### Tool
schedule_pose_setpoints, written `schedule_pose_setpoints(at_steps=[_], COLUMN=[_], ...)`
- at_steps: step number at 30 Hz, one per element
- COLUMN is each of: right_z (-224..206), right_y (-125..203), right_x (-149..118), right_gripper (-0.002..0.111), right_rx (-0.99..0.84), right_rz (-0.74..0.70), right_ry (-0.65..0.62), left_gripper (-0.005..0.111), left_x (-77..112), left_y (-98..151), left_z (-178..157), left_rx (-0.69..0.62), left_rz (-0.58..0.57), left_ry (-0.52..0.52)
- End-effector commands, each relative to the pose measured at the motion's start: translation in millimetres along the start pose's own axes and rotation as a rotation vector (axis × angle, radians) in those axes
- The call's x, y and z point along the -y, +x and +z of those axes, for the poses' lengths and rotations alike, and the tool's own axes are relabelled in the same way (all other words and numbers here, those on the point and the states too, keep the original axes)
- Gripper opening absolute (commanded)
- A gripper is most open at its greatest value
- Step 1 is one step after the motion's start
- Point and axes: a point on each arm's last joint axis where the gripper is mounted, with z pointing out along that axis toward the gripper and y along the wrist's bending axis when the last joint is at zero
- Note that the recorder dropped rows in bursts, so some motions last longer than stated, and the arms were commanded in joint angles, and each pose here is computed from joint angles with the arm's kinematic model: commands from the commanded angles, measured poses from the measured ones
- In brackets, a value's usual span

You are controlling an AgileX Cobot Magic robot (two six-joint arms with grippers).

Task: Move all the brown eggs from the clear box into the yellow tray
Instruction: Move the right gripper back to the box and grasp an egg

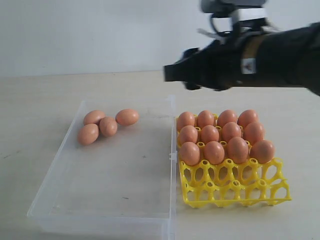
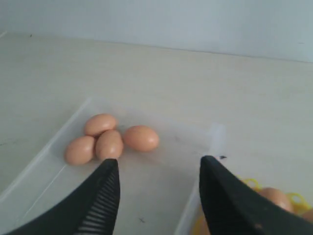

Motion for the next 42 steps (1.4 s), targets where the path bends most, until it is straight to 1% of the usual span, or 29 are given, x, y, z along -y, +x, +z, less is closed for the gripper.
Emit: schedule_pose_setpoints(at_steps=[1,3,7,9,16,21,26,42], right_z=[58.1,84.1,130.1,149.0,194.7,219.7,238.0,269.0], right_y=[3.1,7.3,16.6,15.1,-5.7,-5.5,-0.6,22.4], right_x=[-37.3,-48.1,-66.8,-76.1,-92.4,-97.3,-100.4,-81.1], right_gripper=[0.049,0.049,0.049,0.049,0.049,0.058,0.059,0.058], right_rx=[-0.145,-0.235,-0.477,-0.535,-0.552,-0.59,-0.586,-0.593], right_rz=[-0.061,-0.074,-0.139,-0.166,-0.211,-0.21,-0.196,-0.171], right_ry=[-0.022,-0.02,-0.023,-0.031,-0.04,-0.033,-0.044,0.009], left_gripper=[0.0,0.0,0.0,0.0,0.0,0.0,0.0,0.0], left_x=[0.1,0.1,0.1,0.1,0.1,0.1,0.1,0.1], left_y=[-2.3,-2.3,-2.3,-2.3,-2.3,-2.3,-2.3,-2.3], left_z=[-0.9,-0.9,-0.9,-0.9,-0.9,-0.9,-0.9,-0.9], left_rx=[0.019,0.019,0.019,0.019,0.019,0.019,0.019,0.019], left_rz=[-0.006,-0.006,-0.006,-0.006,-0.006,-0.006,-0.006,-0.006], left_ry=[0.005,0.005,0.005,0.005,0.005,0.005,0.005,0.005])
